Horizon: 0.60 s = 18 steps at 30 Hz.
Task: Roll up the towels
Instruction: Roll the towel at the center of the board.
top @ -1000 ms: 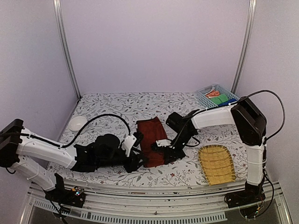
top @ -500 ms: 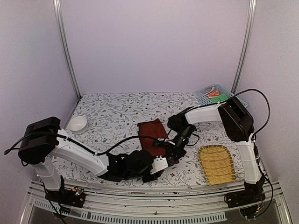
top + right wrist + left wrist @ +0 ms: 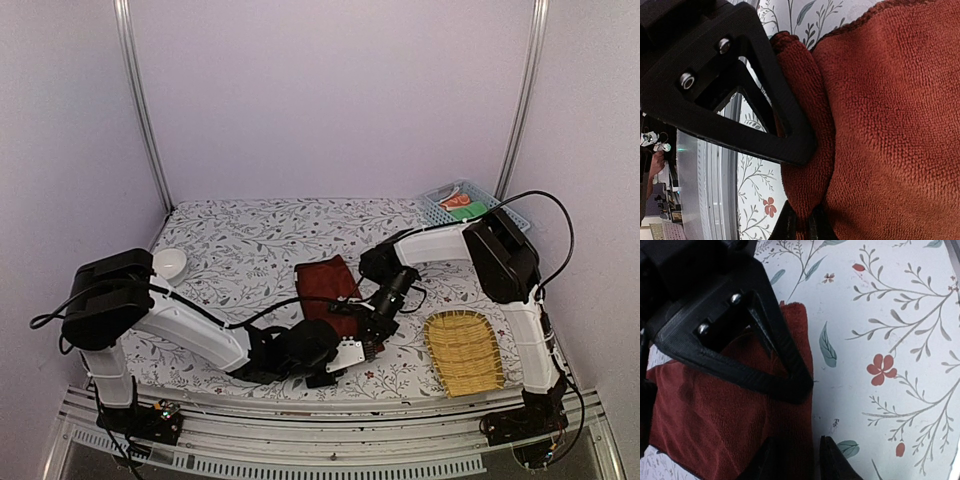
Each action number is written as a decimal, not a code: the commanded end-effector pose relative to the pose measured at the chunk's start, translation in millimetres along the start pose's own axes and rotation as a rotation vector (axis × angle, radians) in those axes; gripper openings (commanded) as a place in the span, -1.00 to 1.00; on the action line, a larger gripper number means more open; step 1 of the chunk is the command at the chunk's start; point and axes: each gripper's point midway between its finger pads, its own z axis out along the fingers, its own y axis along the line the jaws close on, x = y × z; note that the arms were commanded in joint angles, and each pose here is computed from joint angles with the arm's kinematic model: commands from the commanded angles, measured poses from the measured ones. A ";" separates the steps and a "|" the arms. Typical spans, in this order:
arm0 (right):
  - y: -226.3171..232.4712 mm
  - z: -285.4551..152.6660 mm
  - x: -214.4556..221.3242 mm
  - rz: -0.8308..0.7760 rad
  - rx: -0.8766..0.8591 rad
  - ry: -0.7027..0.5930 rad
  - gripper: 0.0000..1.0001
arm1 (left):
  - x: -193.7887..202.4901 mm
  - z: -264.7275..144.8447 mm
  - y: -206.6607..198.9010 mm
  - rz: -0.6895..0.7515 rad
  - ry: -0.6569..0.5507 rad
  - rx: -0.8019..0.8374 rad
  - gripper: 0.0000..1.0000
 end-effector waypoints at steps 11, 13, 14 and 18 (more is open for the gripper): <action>14.8 -42.1 -10.3 -0.046 0.006 -0.075 -0.15 | 10.4 4.0 -3.2 -0.091 0.098 0.105 -0.95; 24.9 -76.1 -23.4 -0.091 0.040 -0.160 0.02 | 9.1 2.6 -6.8 -0.162 0.113 0.186 -0.97; 31.0 -94.8 -29.6 -0.114 0.066 -0.204 0.03 | 9.2 2.5 -9.7 -0.206 0.128 0.238 -1.00; 43.6 -156.1 -41.9 -0.161 0.183 -0.356 0.01 | 4.8 1.6 -17.3 -0.392 0.134 0.419 -1.00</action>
